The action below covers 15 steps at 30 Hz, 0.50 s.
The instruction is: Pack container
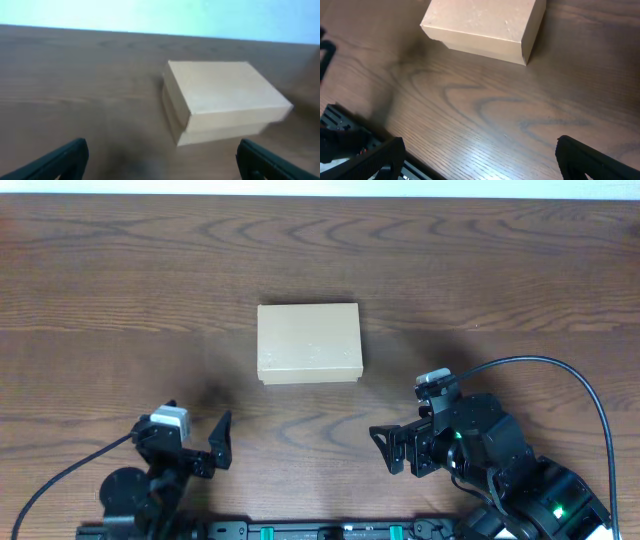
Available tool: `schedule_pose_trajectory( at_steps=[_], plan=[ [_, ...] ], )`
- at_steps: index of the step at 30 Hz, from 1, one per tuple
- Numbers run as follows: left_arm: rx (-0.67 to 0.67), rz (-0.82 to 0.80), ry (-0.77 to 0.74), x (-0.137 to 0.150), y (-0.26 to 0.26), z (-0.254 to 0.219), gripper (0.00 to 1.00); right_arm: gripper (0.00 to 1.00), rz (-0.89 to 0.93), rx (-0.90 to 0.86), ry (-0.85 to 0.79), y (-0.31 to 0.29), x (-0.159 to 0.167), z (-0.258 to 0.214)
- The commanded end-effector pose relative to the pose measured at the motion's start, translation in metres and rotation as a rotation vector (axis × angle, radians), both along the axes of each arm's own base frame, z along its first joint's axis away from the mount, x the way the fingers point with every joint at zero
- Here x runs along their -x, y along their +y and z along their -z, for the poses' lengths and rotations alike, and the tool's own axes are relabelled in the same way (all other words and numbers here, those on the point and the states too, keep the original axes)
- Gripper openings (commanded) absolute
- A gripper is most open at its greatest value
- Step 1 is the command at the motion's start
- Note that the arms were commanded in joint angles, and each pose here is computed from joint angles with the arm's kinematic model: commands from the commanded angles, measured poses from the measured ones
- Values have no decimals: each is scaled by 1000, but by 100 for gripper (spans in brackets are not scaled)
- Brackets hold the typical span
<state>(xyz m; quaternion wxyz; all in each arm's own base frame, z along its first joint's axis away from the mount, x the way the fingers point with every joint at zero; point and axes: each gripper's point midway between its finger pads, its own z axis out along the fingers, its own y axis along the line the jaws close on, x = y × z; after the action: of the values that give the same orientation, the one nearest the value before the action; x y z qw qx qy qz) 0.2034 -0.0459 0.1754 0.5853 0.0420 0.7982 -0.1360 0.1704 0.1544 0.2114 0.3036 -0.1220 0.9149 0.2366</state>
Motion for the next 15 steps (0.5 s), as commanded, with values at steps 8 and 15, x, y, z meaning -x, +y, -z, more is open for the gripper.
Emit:
schedule_pose_trajectory(
  at_steps=[8,15],
  plan=[
    [86,-43,-61,-30,3,38,95,99,7,3,6,0,1,2],
    [89,-24,-65,-29,-1,37,95,99,8,4,6,0,1,2]
  ],
)
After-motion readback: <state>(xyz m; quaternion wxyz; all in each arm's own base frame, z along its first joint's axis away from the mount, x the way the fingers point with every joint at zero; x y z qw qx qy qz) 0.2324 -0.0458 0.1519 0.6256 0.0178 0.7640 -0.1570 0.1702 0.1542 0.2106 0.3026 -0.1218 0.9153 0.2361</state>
